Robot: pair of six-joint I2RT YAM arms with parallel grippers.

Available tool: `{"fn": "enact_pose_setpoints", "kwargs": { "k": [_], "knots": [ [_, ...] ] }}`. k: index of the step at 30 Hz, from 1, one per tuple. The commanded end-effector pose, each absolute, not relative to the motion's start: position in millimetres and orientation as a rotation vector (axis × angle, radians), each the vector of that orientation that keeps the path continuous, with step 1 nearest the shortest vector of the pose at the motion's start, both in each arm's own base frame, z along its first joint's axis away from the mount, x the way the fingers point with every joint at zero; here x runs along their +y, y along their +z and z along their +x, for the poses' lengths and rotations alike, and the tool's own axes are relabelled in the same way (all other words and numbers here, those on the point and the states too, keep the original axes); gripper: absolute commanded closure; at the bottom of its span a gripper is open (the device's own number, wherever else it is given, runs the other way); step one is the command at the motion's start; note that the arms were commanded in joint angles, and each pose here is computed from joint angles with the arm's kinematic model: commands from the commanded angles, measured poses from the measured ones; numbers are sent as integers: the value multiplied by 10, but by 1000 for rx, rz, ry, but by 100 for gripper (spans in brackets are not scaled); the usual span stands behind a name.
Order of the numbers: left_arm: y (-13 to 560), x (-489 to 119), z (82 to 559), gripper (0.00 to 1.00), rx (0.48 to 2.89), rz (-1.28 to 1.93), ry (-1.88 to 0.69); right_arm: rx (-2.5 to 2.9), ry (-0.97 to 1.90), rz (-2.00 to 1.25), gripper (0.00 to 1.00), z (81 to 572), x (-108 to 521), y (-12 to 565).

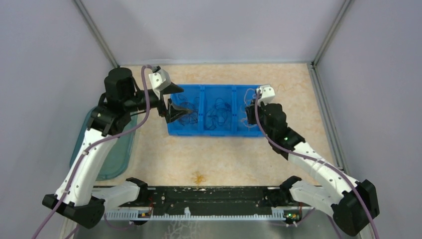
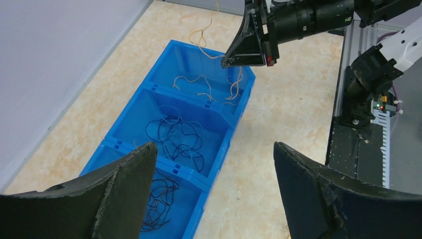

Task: Untangle the cables
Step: Place the cable in the bin.

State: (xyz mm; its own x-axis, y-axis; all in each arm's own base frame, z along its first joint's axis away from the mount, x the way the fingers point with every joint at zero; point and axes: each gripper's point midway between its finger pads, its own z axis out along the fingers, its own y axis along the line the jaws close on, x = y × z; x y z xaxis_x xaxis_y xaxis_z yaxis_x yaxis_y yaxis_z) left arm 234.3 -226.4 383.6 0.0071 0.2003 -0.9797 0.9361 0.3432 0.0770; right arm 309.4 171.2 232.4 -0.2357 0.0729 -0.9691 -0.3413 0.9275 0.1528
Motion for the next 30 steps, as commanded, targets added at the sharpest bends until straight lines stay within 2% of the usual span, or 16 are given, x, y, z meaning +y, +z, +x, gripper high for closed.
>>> {"fn": "enact_pose_setpoints", "kwargs": {
  "k": [1, 13, 22, 30],
  "knots": [
    [3989, -2216, 2262, 8, 1425, 1099, -773, 1790, 399, -190, 100, 3172, 1694, 2557],
    [4120, -2186, 2161, 5, 1367, 1087, -767, 2032, 374, -340, 100, 3382, 1868, 2183],
    [4110, -2155, 2140, 3, 1346, 1095, -737, 1923, 599, -366, 100, 3267, 2150, 2581],
    [4113, -2158, 2118, 0, 1333, 1096, -741, 2043, 655, -270, 100, 3145, 2067, 2341]
  ]
}}
